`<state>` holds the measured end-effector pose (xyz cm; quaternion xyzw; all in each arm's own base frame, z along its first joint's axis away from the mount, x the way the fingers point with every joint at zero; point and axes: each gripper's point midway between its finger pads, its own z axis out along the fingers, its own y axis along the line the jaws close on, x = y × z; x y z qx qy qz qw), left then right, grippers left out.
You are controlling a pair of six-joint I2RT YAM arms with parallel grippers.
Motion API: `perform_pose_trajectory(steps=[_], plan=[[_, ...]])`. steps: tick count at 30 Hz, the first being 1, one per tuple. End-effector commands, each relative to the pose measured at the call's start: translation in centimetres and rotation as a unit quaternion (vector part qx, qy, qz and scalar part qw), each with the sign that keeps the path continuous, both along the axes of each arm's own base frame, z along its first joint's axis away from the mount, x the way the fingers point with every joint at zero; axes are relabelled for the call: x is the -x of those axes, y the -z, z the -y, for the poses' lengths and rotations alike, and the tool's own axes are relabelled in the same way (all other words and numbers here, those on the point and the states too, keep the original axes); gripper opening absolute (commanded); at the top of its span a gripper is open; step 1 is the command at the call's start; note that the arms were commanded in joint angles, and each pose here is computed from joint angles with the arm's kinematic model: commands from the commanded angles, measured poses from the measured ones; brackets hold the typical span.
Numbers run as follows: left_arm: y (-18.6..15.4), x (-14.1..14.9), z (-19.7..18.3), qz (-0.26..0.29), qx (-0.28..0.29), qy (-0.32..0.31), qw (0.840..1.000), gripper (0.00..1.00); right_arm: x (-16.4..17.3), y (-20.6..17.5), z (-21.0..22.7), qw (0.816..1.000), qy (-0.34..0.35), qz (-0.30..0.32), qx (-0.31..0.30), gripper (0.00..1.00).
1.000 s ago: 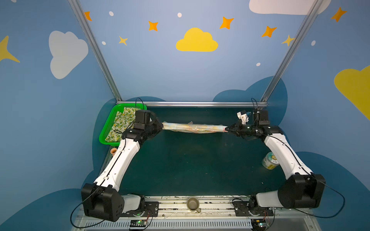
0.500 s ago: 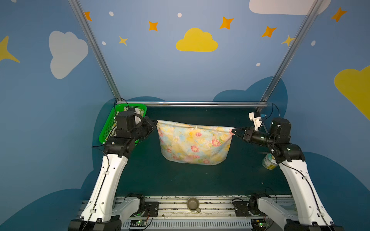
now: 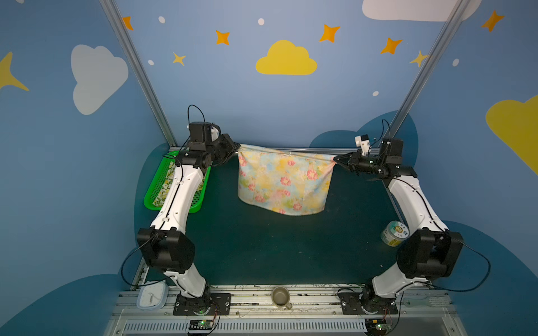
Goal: Fold and stack skirts
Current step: Flatten out the skirt at the center of the table.
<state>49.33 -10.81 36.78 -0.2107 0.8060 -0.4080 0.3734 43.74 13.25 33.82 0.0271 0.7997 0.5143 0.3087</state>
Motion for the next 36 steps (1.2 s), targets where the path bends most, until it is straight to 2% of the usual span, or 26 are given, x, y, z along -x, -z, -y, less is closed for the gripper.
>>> perform_pose_trajectory(steps=[1,4,7,12,16,19,21,25,36], plan=[[-3.9,-1.4,-2.9,0.061,-0.021,-0.049,0.997,0.04,-1.2,-3.2,2.1,0.998,0.034,0.045,0.004,0.00],[-3.2,-0.7,-2.2,0.062,-0.034,-0.037,0.997,0.04,-0.4,-2.4,1.9,0.998,0.030,0.043,0.017,0.00],[0.9,0.9,-1.3,0.031,-0.034,-0.028,0.999,0.04,1.1,1.5,1.2,0.999,0.027,0.013,0.045,0.00],[13.3,5.6,-0.5,-0.085,-0.020,-0.035,0.996,0.04,5.6,12.4,-0.2,0.991,0.018,-0.081,0.104,0.00],[23.5,11.5,0.1,-0.188,-0.047,-0.043,0.980,0.04,10.1,20.5,-1.0,0.977,0.005,-0.170,0.126,0.00],[28.8,15.5,0.9,-0.247,-0.071,-0.034,0.966,0.04,13.1,24.7,-1.1,0.960,-0.004,-0.246,0.135,0.00],[31.0,17.6,1.5,-0.278,-0.085,-0.023,0.957,0.04,14.5,26.6,-1.3,0.947,-0.015,-0.287,0.143,0.00],[33.1,20.2,2.4,-0.311,-0.112,-0.003,0.944,0.04,16.5,29.1,-2.0,0.927,-0.044,-0.337,0.159,0.00],[32.6,22.1,0.8,-0.319,-0.175,-0.004,0.931,0.04,18.4,29.4,-1.8,0.919,-0.045,-0.347,0.183,0.00]])
